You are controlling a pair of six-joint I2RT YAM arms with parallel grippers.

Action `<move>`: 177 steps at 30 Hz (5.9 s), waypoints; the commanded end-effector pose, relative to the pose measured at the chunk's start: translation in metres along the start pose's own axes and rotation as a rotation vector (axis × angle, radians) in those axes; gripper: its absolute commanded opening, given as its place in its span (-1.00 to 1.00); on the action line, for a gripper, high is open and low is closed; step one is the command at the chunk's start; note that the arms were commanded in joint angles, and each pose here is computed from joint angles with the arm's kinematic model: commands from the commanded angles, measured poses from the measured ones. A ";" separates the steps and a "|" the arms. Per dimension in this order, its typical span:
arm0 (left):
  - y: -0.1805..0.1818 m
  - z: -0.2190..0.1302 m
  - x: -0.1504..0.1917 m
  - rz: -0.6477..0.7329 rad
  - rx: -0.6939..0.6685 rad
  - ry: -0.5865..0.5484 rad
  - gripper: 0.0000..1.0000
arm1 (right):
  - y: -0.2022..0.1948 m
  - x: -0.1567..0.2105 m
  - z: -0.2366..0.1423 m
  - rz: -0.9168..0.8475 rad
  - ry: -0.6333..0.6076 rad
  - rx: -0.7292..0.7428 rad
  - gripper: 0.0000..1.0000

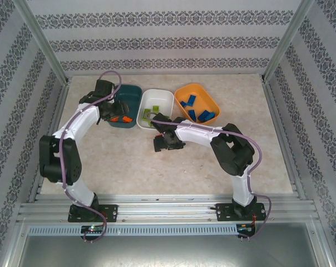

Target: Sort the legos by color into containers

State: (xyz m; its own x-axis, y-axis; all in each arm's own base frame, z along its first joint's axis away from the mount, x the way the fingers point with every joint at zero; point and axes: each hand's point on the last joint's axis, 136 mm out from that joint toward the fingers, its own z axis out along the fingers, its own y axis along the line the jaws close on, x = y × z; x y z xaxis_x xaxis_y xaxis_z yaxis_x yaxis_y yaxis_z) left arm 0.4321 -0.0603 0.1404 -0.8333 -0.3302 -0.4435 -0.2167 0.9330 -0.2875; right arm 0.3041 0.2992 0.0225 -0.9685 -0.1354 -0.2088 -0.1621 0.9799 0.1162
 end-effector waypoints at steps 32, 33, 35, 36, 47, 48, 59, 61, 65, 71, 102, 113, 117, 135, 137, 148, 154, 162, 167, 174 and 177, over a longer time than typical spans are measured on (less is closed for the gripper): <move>-0.020 -0.106 -0.020 -0.016 0.165 -0.196 1.00 | 0.085 -0.070 -0.103 -0.054 -0.273 -0.355 0.13; -0.019 -0.116 -0.013 -0.021 0.181 -0.210 1.00 | 0.091 -0.079 -0.103 -0.055 -0.282 -0.368 0.13; -0.017 -0.138 0.001 -0.024 0.209 -0.254 1.00 | 0.101 -0.103 -0.100 -0.054 -0.306 -0.395 0.13; -0.017 -0.145 0.007 -0.024 0.222 -0.265 1.00 | 0.105 -0.116 -0.101 -0.050 -0.323 -0.404 0.13; -0.012 -0.171 0.093 -0.058 0.360 -0.229 1.00 | 0.148 -0.232 -0.085 -0.106 -0.495 -0.435 0.56; -0.010 -0.169 0.097 -0.050 0.355 -0.222 1.00 | 0.149 -0.237 -0.088 -0.106 -0.505 -0.444 0.60; -0.039 -0.145 0.118 0.093 0.342 -0.148 1.00 | 0.123 -0.225 -0.193 -0.084 -0.631 -0.516 0.70; -0.049 -0.135 0.126 0.132 0.332 -0.125 1.00 | 0.108 -0.212 -0.210 -0.077 -0.646 -0.520 0.72; -0.064 -0.112 0.138 0.135 0.330 -0.078 1.00 | 0.070 -0.180 -0.242 -0.064 -0.681 -0.519 0.75; -0.085 -0.085 0.148 0.108 0.334 -0.048 1.00 | 0.018 -0.117 -0.243 -0.021 -0.649 -0.530 0.80; -0.153 0.018 0.200 0.304 0.061 0.066 1.00 | -0.103 0.034 -0.156 0.141 -0.467 -0.431 0.96; -0.144 0.041 0.200 0.156 -0.060 0.091 1.00 | -0.106 0.038 -0.144 0.165 -0.440 -0.428 0.96; -0.144 0.052 0.207 0.160 -0.089 0.131 1.00 | -0.106 0.039 -0.145 0.168 -0.439 -0.432 0.96; -0.145 0.068 0.198 0.200 -0.053 0.027 1.00 | -0.111 0.045 -0.144 0.170 -0.428 -0.418 0.96; -0.146 0.071 0.197 0.207 -0.050 0.018 1.00 | -0.111 0.044 -0.144 0.171 -0.430 -0.419 0.96; -0.144 0.097 0.199 0.220 -0.092 0.016 0.91 | -0.111 0.046 -0.139 0.174 -0.415 -0.421 0.96; -0.141 0.111 0.200 0.205 -0.113 0.021 0.79 | -0.112 0.047 -0.137 0.174 -0.412 -0.418 0.96; -0.133 0.121 0.190 0.198 -0.160 -0.031 0.64 | -0.112 0.047 -0.133 0.175 -0.402 -0.417 0.96; -0.137 0.128 0.182 0.180 -0.147 -0.065 0.61 | -0.111 0.048 -0.129 0.177 -0.389 -0.420 0.96; -0.144 0.133 0.169 0.194 -0.139 -0.124 0.66 | -0.111 0.050 -0.127 0.179 -0.377 -0.425 0.96; -0.146 0.131 0.163 0.197 -0.134 -0.146 0.67 | -0.111 0.052 -0.127 0.178 -0.373 -0.424 0.95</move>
State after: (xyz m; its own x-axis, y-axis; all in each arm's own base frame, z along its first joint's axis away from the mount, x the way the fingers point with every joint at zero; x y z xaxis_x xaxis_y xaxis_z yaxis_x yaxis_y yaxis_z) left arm 0.3526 -0.2645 0.0166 -0.8601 -0.1024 -0.4997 -0.1051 0.9942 -0.0228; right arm 0.2515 0.1650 0.1275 -0.8586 0.1627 -0.4862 -0.1429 0.8348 0.5317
